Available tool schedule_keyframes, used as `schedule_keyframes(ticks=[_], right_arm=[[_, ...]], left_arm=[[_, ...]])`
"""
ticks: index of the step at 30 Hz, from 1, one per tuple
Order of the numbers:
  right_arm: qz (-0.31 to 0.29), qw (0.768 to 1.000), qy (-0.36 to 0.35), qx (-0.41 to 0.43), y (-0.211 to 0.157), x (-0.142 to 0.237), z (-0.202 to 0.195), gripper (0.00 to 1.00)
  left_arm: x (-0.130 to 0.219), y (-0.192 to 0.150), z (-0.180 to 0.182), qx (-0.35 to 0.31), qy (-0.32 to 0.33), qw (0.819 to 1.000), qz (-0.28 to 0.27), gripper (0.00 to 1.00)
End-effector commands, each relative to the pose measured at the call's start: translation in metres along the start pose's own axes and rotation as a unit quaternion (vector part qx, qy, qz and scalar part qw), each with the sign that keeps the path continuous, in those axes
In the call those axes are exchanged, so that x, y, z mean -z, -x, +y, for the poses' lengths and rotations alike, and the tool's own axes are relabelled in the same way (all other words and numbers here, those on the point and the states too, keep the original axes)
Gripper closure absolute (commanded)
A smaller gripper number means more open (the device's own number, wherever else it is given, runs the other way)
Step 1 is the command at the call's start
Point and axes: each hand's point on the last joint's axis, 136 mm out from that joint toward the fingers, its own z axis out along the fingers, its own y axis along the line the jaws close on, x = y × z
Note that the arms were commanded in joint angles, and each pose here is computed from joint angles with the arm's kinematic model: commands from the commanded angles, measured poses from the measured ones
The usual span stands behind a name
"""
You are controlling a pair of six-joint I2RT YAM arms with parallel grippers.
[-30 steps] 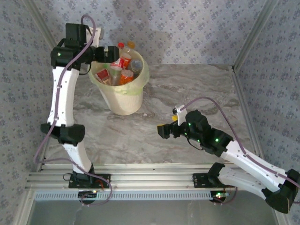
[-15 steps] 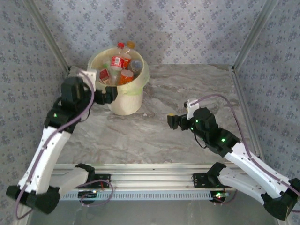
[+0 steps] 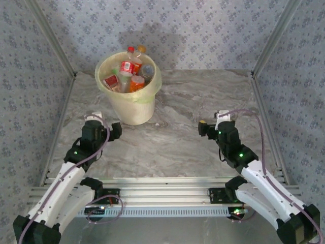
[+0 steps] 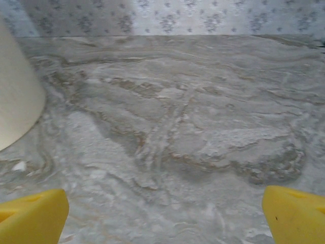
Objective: Put the plastic bottles in the bin
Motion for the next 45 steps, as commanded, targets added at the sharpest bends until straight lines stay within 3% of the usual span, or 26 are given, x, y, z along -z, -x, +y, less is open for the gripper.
schedule_keyframes(ticks=[1,10,14,20,29,38,45], right_arm=[[-0.027,0.998,-0.048,-0.004,0.006,-0.004,-0.025,0.0],[-0.06,0.989,-0.136,-0.003,-0.022,-0.027,-0.077,0.0],[-0.063,0.988,-0.143,0.006,-0.024,-0.036,-0.082,0.0],[-0.063,0.987,-0.145,0.01,-0.036,-0.047,-0.093,0.0],[-0.078,0.986,-0.143,0.02,-0.042,-0.072,-0.112,0.0],[-0.073,0.988,-0.133,0.003,-0.045,-0.095,-0.12,0.0],[-0.03,0.992,-0.125,0.006,-0.055,-0.123,-0.121,0.0]], left_arm=[[0.001,0.023,0.01,-0.004,0.025,0.996,-0.084,0.0],[-0.03,0.018,0.027,-0.087,0.082,0.984,-0.13,0.0],[-0.044,0.023,0.033,-0.112,0.094,0.98,-0.138,0.0],[-0.064,0.025,0.05,-0.099,0.095,0.979,-0.153,0.0],[-0.11,0.021,0.05,-0.133,0.077,0.975,-0.158,0.0],[-0.133,0.002,0.061,-0.111,0.06,0.981,-0.145,0.02],[-0.152,0.005,0.071,-0.081,0.052,0.992,-0.085,0.0]])
